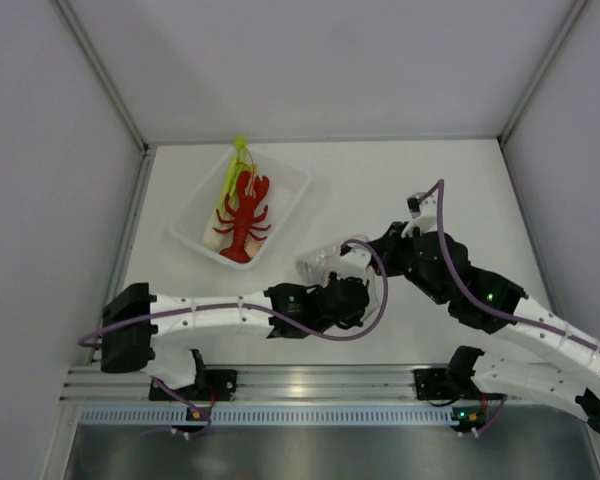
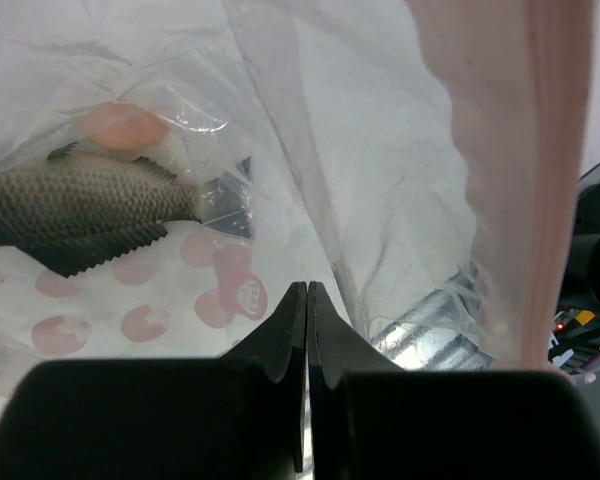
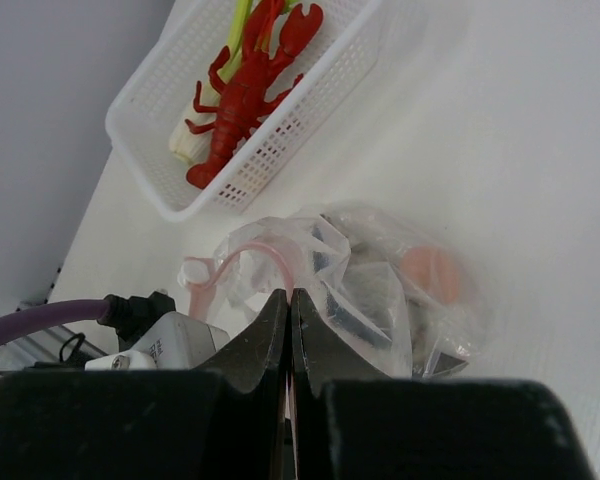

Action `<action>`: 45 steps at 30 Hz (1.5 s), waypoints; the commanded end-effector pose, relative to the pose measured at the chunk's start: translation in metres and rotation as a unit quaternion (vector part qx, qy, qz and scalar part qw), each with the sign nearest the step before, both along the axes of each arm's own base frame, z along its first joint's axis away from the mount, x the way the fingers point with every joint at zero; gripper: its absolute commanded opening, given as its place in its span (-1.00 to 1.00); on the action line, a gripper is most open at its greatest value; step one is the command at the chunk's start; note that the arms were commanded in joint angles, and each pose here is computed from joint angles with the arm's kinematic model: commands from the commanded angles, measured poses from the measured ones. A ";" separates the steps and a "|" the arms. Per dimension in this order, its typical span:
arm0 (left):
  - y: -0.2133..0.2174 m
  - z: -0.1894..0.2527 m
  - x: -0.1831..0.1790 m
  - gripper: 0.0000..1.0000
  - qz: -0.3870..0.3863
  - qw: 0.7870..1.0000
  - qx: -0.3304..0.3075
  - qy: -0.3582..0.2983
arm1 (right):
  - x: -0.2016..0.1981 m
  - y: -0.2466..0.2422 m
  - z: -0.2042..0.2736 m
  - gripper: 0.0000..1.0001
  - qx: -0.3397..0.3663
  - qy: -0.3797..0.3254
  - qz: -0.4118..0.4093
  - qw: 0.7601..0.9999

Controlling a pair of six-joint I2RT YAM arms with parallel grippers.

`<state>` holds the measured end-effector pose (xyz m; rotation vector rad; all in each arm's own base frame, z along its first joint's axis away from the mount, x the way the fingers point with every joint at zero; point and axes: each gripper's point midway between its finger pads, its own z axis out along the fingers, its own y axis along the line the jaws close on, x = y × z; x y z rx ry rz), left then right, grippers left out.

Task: Open the zip-top bag and remove the fake food
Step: Pick up the fake fish from the zipper food storage bag.

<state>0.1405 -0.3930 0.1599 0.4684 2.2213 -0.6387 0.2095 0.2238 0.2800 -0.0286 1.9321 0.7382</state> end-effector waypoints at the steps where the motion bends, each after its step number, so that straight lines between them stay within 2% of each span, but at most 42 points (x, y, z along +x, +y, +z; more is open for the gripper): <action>1: -0.006 -0.004 -0.019 -1.00 -0.059 0.998 -0.011 0.005 | 0.004 -0.004 0.050 -1.00 0.032 -0.055 0.002 0.998; 10: 0.012 -0.028 -0.030 -1.00 -0.087 0.996 0.015 0.016 | 0.007 -0.015 0.061 -1.00 0.002 -0.105 0.004 0.994; 15: 0.022 -0.036 -0.031 -1.00 -0.092 0.995 0.027 0.014 | 0.004 -0.010 0.070 -1.00 -0.011 -0.145 0.033 0.989; 24: 0.042 -0.029 0.003 -1.00 -0.015 0.997 0.067 0.024 | -0.021 -0.004 0.093 -1.00 0.044 -0.180 0.095 0.978; 25: 0.054 -0.032 0.008 -1.00 0.002 0.995 0.096 0.019 | -0.027 -0.002 0.095 -1.00 0.051 -0.181 0.112 0.976; 28: 0.064 -0.022 0.024 -1.00 0.042 0.992 0.117 0.011 | -0.038 0.005 0.096 -1.00 0.067 -0.169 0.142 0.973; 32: 0.070 -0.002 0.042 -1.00 0.068 0.992 0.110 0.002 | -0.044 0.011 0.091 -1.00 0.097 -0.138 0.152 0.974; 34: 0.074 0.009 0.052 -0.99 0.083 0.990 0.111 -0.003 | -0.043 0.009 0.086 -1.00 0.123 -0.115 0.135 0.976; 38: 0.094 0.018 0.062 -0.98 0.105 0.982 0.156 -0.010 | -0.041 0.009 0.073 -1.00 0.175 -0.076 0.109 0.976; 41: 0.104 0.024 0.071 -0.97 0.115 0.979 0.170 -0.013 | -0.042 0.013 0.066 -1.00 0.238 -0.043 0.099 0.965; 45: 0.118 0.027 0.074 -0.98 0.112 0.975 0.191 -0.008 | -0.041 0.017 0.058 -1.00 0.276 -0.029 0.094 0.956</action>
